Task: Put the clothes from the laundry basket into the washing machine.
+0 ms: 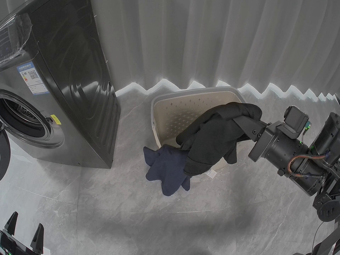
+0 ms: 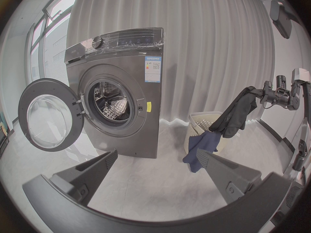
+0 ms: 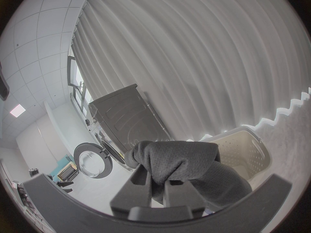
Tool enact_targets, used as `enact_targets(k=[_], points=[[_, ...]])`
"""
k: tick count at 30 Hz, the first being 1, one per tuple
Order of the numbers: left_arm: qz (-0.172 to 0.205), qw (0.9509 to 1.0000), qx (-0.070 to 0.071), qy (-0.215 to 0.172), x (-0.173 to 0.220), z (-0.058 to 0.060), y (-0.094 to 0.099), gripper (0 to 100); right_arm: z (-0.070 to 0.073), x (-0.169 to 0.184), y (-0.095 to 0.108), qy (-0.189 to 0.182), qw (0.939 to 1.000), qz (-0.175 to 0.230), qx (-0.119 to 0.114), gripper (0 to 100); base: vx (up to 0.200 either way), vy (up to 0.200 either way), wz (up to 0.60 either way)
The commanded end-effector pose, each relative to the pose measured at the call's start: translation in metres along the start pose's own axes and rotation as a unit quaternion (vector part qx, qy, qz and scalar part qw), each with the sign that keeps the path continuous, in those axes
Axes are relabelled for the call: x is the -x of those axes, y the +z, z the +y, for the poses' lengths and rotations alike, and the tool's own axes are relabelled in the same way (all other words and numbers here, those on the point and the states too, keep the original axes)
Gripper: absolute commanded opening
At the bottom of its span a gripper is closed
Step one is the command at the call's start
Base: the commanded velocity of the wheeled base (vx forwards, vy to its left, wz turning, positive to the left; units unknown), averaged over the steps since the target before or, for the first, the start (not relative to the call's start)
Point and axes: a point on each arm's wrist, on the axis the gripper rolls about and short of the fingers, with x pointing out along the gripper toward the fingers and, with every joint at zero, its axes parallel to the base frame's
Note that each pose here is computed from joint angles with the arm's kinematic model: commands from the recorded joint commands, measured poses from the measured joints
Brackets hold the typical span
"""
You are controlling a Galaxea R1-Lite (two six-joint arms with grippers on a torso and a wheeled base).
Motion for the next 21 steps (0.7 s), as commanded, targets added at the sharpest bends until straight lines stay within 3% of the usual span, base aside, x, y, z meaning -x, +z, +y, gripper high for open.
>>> enact_targets(k=[1, 3, 21], points=[[0.003, 1.0, -0.001, 0.0, -0.0004, 0.0002, -0.0042, 100, 0.0009, 0.0001, 0.0005, 0.002, 1.0, -0.001, -0.001, 0, 0.0, 0.0, 0.0], [0.003, 1.0, -0.003, -0.001, -0.0004, 0.0002, -0.0042, 100, 0.0009, 0.0003, 0.0005, 0.003, 1.0, -0.002, -0.001, 0, 0.0, 0.0, 0.0], [0.005, 1.0, 0.002, 0.0, -0.0005, 0.0002, -0.0044, 100, -0.001, -0.0016, -0.0078, 0.005, 1.0, -0.001, 0.0, 0, 0.0, 0.2, 0.0]])
